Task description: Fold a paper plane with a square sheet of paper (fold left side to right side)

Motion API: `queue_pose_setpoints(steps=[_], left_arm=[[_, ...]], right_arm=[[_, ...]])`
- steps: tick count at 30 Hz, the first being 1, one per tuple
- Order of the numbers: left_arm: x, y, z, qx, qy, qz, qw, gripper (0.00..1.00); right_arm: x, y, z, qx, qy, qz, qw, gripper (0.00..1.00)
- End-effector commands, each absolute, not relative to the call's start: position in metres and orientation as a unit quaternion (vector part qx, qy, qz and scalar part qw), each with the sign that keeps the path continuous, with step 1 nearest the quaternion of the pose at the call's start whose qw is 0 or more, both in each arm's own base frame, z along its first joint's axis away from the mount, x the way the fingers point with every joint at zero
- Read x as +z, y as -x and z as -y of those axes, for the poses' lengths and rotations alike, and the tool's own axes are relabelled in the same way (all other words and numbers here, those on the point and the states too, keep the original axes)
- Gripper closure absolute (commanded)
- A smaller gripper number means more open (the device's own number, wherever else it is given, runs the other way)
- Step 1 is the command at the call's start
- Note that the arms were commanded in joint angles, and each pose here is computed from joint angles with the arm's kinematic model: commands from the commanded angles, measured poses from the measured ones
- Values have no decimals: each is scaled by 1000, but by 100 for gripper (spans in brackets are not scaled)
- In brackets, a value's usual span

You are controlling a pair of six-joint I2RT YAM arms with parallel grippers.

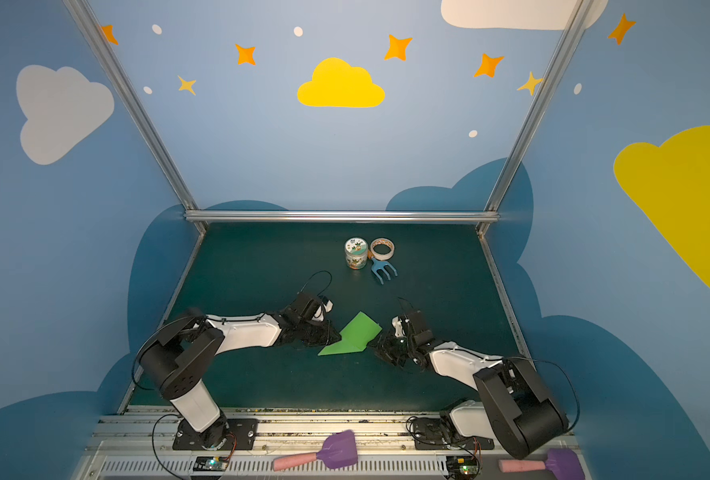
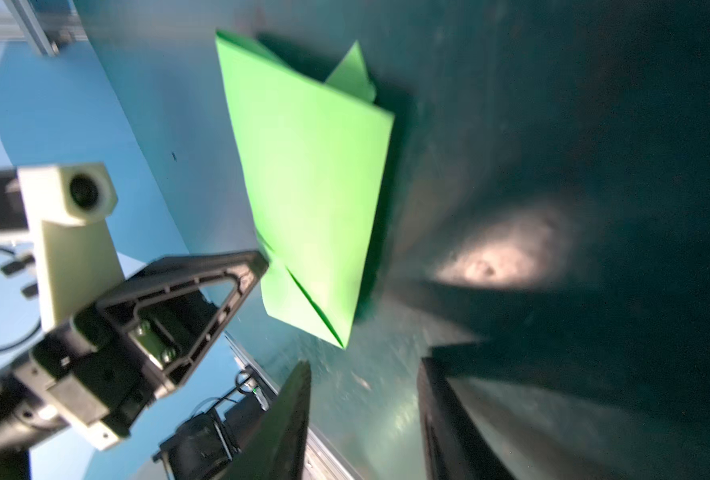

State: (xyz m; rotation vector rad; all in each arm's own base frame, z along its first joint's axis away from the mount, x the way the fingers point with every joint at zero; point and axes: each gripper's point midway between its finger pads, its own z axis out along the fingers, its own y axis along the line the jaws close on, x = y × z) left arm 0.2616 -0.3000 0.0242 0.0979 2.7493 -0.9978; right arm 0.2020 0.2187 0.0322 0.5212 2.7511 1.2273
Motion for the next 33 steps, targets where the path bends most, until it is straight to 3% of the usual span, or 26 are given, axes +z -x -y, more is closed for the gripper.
queue_pose_setpoints(steps=[1, 13, 24, 27, 31, 33], left_arm=[[18, -264, 296, -342, -24, -933, 111, 82], [12, -261, 291, -343, -14, -933, 107, 82], [11, -260, 290, -345, -13, -932, 105, 82], [15, -263, 291, -351, -14, -930, 109, 82], [32, -273, 293, -357, -32, -926, 119, 76], [44, -276, 294, -357, -47, -924, 128, 73]], right_arm=[[31, -194, -225, 402, -164, -900, 39, 55], [20, -206, -243, 400, -196, -892, 73, 54], [3, -208, -230, 375, -240, -891, 91, 63], [1, -210, -229, 368, -238, -894, 91, 71], [6, -214, -231, 372, -226, -896, 89, 98], [11, -217, -231, 374, -219, -897, 89, 100]])
